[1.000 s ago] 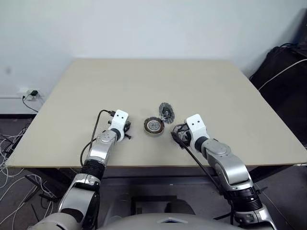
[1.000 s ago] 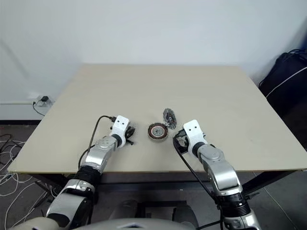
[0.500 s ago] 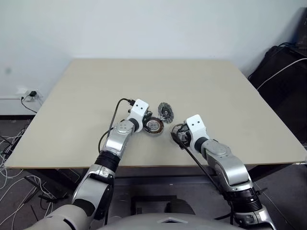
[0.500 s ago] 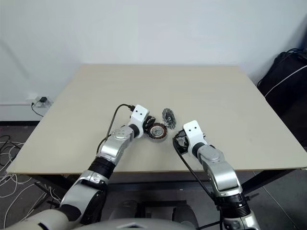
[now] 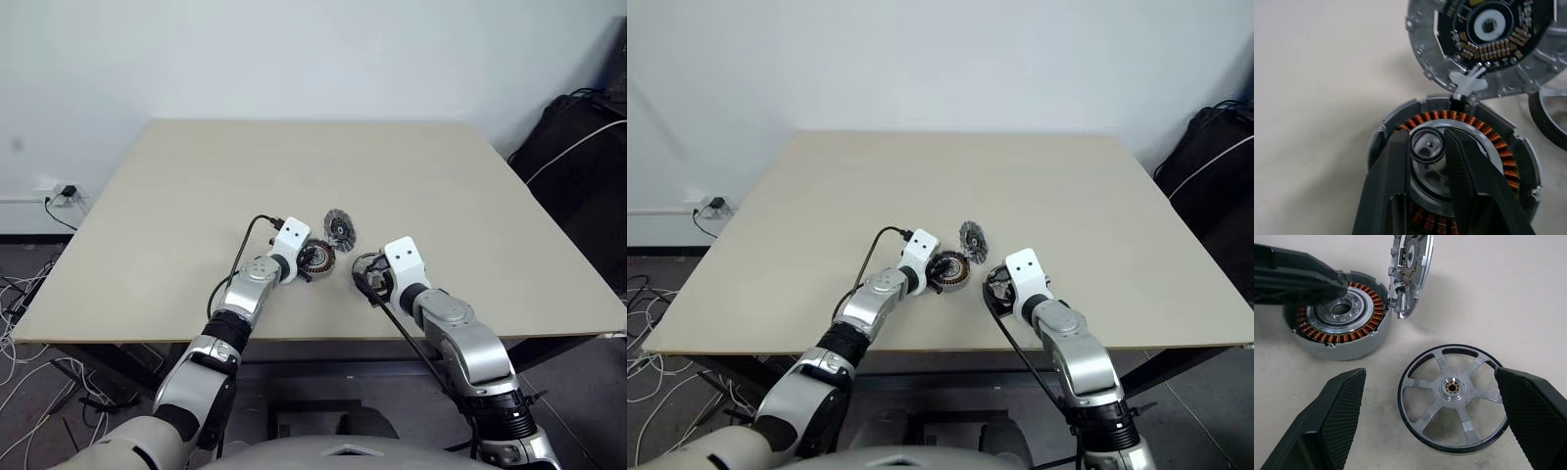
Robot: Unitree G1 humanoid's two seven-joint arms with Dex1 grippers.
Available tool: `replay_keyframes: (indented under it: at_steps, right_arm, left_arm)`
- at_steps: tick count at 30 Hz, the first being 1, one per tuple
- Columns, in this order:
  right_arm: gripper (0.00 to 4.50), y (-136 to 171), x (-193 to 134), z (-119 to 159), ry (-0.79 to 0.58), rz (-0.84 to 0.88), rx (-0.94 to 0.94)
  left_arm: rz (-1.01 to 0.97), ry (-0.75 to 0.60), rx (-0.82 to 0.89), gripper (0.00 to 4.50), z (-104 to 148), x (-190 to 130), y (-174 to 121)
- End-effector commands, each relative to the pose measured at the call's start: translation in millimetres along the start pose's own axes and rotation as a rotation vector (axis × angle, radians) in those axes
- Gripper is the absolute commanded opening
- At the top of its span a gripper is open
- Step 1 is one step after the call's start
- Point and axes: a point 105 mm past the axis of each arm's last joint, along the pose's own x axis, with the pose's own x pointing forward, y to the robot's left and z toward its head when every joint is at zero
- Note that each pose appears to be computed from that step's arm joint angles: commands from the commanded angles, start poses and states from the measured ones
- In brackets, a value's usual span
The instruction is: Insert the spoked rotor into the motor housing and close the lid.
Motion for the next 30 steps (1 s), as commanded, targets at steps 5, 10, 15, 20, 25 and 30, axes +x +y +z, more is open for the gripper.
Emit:
replay_keyframes:
  at_steps: [5,10,15,20,25,30]
  right_arm:
    - [4.50,-5,-5,19,-0.075,-0.025,-0.008]
    - [4.50,-6,-6,19,-0.076,-0.031,-0.007]
    - [4.50,-6,-5,20,-0.077,-0.032,-0.007]
    - [4.50,-4,-4,20,-0.075,-0.023,-0.008]
    - [4.31,4,-2,20,-0.069,0.021,-0.015]
    - [2.88,19,-2,28,-0.084,0.116,-0.035]
  left_arm:
    - [-0.011,-0.050,0.032,0.67,20,4,-1]
    - [-0.010,-0.050,0.025,2.34,20,5,0]
    - [0.001,-0.074,0.025,3.66,25,4,2]
    - [0.041,-0.128,0.013,2.99,35,-4,13]
    - [0.112,-0.169,0.013,1.33,37,-23,34]
    - [0.188,-0.161,0.019,0.00,20,-50,52]
